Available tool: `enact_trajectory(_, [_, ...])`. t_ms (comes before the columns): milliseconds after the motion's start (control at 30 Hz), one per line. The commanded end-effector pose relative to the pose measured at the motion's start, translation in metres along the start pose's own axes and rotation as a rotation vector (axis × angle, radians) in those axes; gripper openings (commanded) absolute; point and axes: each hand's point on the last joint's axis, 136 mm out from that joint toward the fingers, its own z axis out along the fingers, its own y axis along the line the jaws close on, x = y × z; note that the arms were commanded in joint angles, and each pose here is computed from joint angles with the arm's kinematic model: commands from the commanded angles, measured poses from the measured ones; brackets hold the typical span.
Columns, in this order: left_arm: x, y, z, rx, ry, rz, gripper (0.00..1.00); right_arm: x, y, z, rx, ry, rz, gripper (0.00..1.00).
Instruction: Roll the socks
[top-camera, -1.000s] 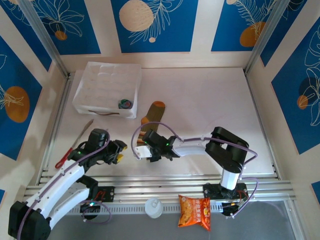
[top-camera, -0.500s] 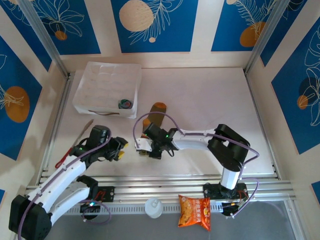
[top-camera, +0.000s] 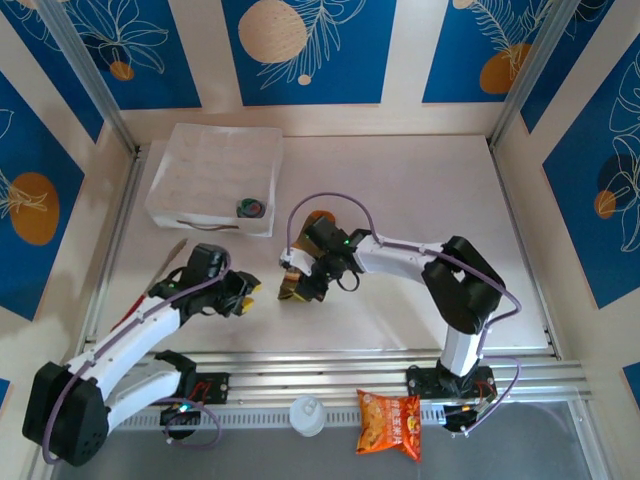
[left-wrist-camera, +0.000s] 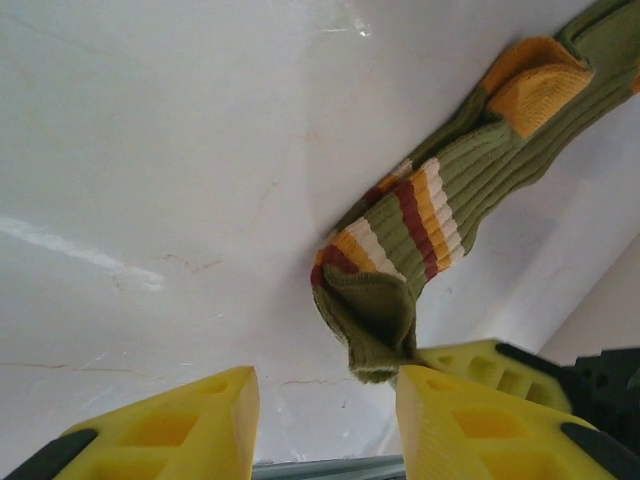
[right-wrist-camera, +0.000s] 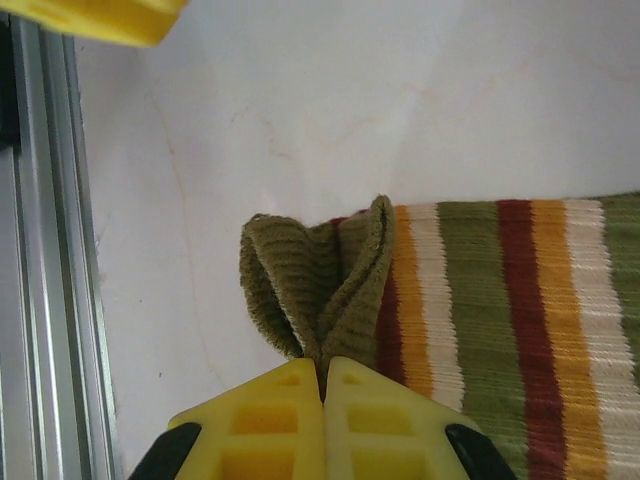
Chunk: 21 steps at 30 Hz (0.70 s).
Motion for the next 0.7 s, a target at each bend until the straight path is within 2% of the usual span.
enact_trajectory(0, [0.007, -0.024, 0.000, 0.052, 0.037, 0.069, 0.40, 0.000, 0.004, 0.001, -0.103, 0.010, 0.113, 0.00])
enact_trajectory(367, [0.024, -0.048, 0.030, 0.056, 0.103, 0.143, 0.29, 0.014, -0.037, 0.010, -0.091, 0.037, 0.307, 0.00])
enact_trajectory(667, [0.033, -0.067, 0.054, 0.059, 0.137, 0.177, 0.23, 0.012, -0.046, 0.012, -0.091, 0.030, 0.335, 0.00])
